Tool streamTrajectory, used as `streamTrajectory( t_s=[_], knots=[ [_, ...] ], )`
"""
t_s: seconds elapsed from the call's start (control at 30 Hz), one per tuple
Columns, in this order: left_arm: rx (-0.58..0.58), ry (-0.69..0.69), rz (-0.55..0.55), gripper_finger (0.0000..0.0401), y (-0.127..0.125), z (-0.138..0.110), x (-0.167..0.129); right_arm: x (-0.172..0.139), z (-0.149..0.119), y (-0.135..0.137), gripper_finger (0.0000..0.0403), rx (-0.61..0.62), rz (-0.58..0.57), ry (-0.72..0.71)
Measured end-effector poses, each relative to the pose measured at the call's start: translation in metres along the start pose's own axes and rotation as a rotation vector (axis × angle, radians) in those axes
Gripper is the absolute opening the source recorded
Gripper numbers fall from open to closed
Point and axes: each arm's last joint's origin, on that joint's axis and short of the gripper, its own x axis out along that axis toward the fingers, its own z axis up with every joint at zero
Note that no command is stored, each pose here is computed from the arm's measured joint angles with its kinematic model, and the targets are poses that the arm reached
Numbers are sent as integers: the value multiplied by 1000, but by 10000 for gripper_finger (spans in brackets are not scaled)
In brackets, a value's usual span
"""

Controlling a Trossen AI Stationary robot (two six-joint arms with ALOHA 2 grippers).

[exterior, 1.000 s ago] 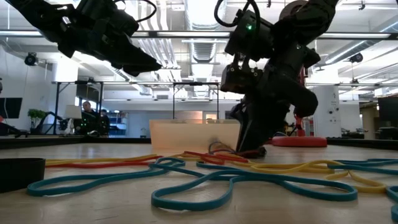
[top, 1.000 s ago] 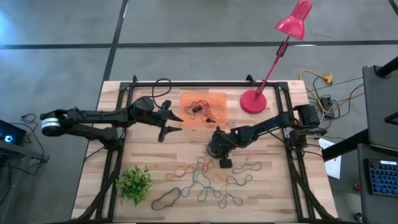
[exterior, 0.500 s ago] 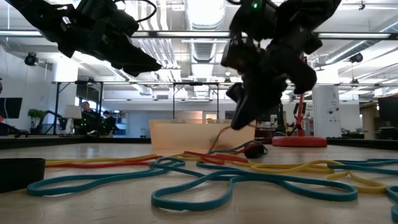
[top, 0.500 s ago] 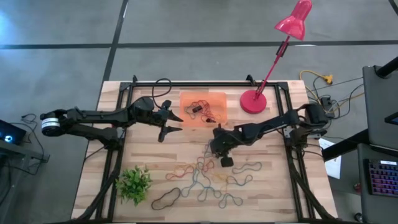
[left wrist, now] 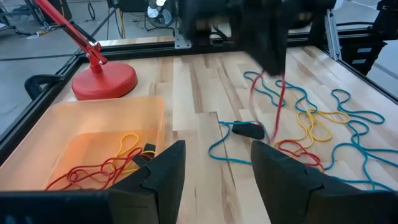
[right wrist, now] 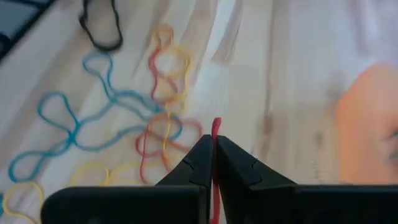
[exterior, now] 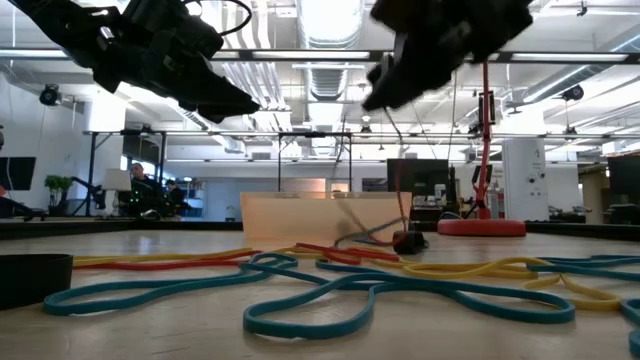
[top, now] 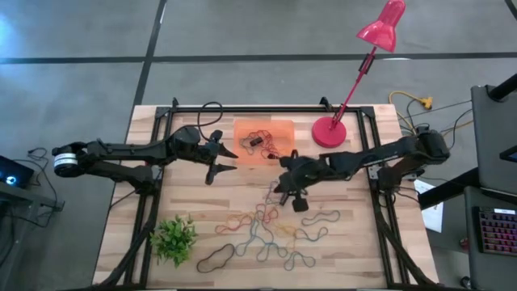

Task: Pick and place rubber bands into bin
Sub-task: Put the red rubber band into the orange bin

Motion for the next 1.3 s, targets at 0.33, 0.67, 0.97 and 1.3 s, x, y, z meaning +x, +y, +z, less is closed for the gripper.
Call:
streamTrajectory(
  t_s=[0.33, 0.67, 0.97, 1.3],
  knots=[
    [2, -1, 0, 167, 0, 0, 0, -57, 40, -2, 8, -161, -155, -195],
    [4, -6, 1, 167, 0, 1, 0, -70, 46, -34, 8, -254, -397, -166],
    [5, -10, 2, 167, 0, 1, 0, -71, 21, -86, 8, -94, -539, -138],
    [6, -11, 2, 167, 0, 1, 0, -37, 2, -123, 9, -19, -593, -92]
  ],
)
